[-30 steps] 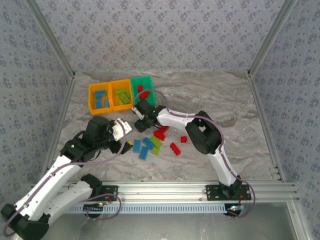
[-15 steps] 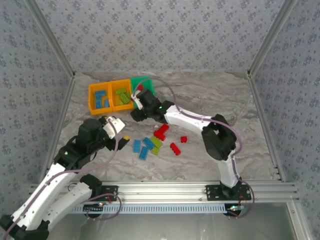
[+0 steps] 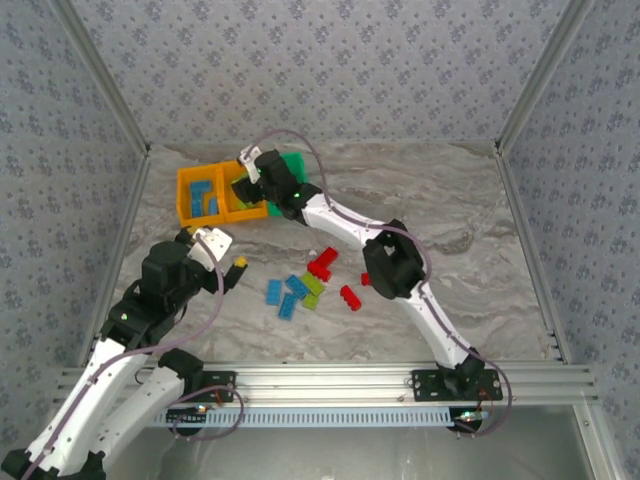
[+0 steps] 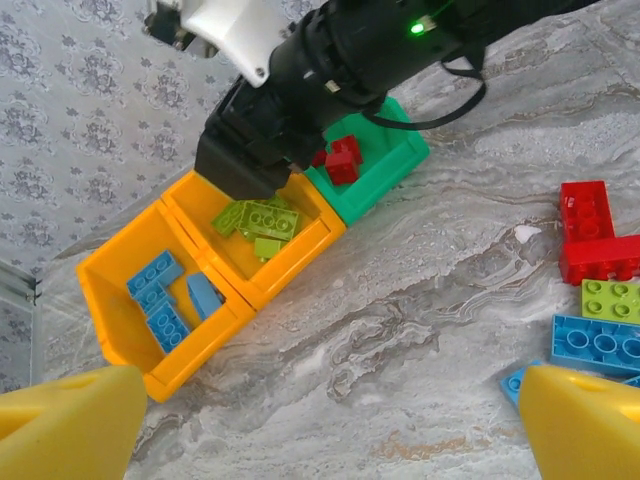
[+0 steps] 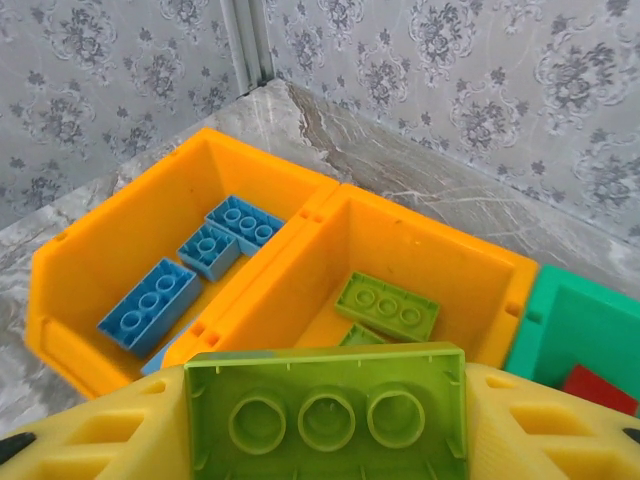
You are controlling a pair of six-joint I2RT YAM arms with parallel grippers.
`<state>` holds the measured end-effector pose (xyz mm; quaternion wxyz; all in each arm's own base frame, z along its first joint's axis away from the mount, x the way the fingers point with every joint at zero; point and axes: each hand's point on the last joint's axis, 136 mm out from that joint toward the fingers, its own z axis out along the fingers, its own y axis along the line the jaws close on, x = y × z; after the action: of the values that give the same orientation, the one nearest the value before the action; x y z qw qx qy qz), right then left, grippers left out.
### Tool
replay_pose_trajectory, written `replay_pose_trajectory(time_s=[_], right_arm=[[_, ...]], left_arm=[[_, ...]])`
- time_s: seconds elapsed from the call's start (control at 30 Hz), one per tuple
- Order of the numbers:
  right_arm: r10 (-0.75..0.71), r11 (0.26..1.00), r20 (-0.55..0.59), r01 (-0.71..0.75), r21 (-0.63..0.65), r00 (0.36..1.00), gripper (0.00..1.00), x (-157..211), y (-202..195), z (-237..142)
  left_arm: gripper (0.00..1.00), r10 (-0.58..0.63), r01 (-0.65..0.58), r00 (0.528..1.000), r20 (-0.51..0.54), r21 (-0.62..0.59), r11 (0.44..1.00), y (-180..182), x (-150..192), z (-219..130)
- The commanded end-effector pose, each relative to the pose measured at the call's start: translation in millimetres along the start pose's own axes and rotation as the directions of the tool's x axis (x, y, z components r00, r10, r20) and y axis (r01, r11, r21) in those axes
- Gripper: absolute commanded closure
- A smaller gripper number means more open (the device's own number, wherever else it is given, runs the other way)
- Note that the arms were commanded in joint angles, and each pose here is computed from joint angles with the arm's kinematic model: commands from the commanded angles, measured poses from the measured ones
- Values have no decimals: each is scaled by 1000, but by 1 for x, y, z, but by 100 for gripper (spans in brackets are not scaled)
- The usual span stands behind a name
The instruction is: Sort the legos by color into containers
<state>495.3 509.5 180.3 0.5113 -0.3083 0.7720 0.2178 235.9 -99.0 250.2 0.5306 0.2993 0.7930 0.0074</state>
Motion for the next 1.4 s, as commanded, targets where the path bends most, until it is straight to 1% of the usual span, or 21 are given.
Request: replay_pose_trajectory(time_s=[0.0, 0.07, 0.1, 0.17, 0.3, 0.33, 0.43, 0.57, 0.63, 0.67, 0.8, 0.9, 0.97, 1.03, 1.1, 1.2, 1.27, 1.37], right_arm=[[-29, 997, -51, 25, -69, 998, 34, -3, 15, 7], [-21, 997, -64, 16, -78, 998, 16, -5, 19, 10], [-21, 997, -64, 16, -74, 998, 12, -9, 18, 9], [-24, 998, -77, 19, -64, 997, 10, -10, 18, 7], [-35, 998, -105, 30, -55, 994, 10, -13, 12, -10], [-43, 998, -129, 36, -60, 991, 11, -12, 13, -16], [-121, 991, -249, 101, -91, 961, 11, 3, 15, -40], [-258, 960, -426, 178, -218, 867, 6, 25, 23, -97], [-317, 941, -510, 197, -276, 800, 4, 39, 25, -129], [-368, 922, -546, 222, -316, 752, 4, 46, 25, -144], [-391, 920, -674, 241, -310, 627, 1, 69, 13, -184], [-440, 896, -711, 312, -315, 548, 0, 91, 4, -217], [-461, 884, -717, 340, -321, 523, 0, 99, 1, -243], [-441, 897, -723, 296, -329, 532, 0, 103, 4, -268], [-396, 918, -731, 240, -315, 556, 0, 105, 3, -289], [-306, 952, -728, 208, -225, 614, 0, 107, -8, -313], [-228, 973, -698, 182, -140, 679, 0, 102, -17, -329], [-97, 994, -625, 102, -29, 774, 0, 98, -25, -355]], left_arm=[[4, -27, 28, 999, 20, -39, 999, 8, -5, 1], [4, -31, 31, 999, 14, -54, 998, 11, -4, 2], [4, -32, 33, 999, 12, -61, 998, 12, -4, 2], [4, -37, 37, 999, 10, -63, 997, 13, -4, 3], [3, -41, 41, 999, 8, -63, 997, 12, -4, 4], [3, -42, 42, 999, 6, -64, 997, 13, -3, 4], [3, -46, 46, 999, 1, -70, 997, 14, -3, 5], [3, -45, 45, 999, -3, -66, 997, 13, -2, 5], [3, -46, 46, 999, -10, -55, 997, 11, -1, 7], [3, -47, 46, 999, -14, -49, 998, 10, -1, 8], [2, -46, 46, 998, -53, 4, 999, 1, 2, 15], [1, -48, 53, 997, -54, 93, 994, -14, -2, 18], [1, -73, 81, 996, -51, 169, 982, -26, -7, 19], [1, -140, 151, 988, -61, 245, 958, -39, -18, 20], [1, -212, 228, 974, -85, 292, 929, -49, -28, 23], [1, -289, 316, 948, -132, 311, 896, -65, -40, 37], [1, -325, 362, 931, -166, 312, 879, -80, -43, 53], [1, -328, 388, 917, -227, 309, 868, -107, -45, 81]])
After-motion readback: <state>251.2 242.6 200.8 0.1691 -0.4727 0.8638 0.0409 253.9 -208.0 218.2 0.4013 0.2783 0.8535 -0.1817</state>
